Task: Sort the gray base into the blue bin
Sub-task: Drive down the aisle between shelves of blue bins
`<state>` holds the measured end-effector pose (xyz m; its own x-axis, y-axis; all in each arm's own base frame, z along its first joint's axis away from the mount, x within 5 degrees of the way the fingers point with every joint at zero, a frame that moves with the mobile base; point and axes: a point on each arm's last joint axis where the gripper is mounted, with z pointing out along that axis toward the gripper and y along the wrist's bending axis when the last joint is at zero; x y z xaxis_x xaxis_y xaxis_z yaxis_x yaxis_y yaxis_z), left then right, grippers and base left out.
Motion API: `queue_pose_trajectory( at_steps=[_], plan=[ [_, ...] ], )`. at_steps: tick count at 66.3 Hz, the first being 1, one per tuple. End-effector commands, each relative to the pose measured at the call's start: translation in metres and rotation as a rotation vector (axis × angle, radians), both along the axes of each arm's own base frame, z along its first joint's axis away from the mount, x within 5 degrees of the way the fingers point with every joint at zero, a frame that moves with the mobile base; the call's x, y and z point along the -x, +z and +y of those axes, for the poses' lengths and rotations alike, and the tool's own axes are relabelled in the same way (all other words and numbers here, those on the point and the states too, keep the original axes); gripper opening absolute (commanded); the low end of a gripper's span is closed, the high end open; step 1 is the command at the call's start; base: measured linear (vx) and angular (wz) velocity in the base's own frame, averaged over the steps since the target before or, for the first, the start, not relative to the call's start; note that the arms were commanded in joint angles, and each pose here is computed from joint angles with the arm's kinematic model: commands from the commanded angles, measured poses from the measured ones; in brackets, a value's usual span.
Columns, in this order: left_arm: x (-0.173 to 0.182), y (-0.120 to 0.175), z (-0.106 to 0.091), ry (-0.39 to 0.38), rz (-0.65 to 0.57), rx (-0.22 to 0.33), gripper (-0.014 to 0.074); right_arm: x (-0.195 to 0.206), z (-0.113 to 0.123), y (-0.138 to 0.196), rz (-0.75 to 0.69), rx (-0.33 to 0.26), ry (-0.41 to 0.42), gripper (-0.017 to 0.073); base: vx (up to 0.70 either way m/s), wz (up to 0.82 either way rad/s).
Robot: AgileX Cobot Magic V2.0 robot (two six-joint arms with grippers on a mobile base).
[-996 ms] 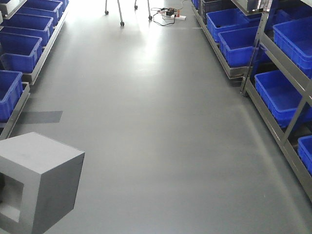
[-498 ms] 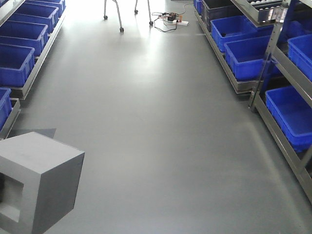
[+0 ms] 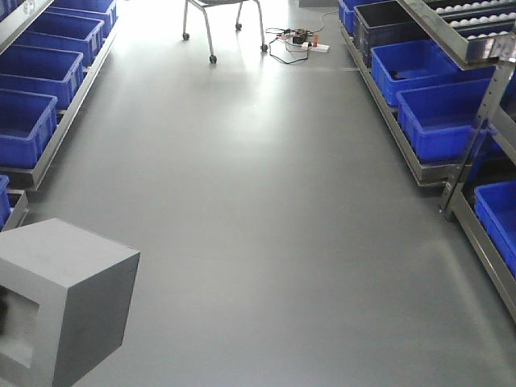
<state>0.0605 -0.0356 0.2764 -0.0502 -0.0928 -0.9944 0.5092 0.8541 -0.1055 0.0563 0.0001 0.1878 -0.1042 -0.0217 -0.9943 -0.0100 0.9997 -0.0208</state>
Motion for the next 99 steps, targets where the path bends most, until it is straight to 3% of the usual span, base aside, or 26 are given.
queue_pose_trajectory(
  at_steps=[1,99],
  plan=[
    [0.0025,0.0199,-0.0007,-0.023,-0.111,0.080,-0.0006,-0.0002,0.0001,0.0024,-0.071,0.011,0.000,-0.0009,0.43,0.05],
    [0.0025,0.0199,-0.0007,-0.023,-0.111,0.080,-0.0006,-0.0002,0.0001,0.0024,-0.071,0.011,0.000,-0.0009,0.39,0.09]
  ],
)
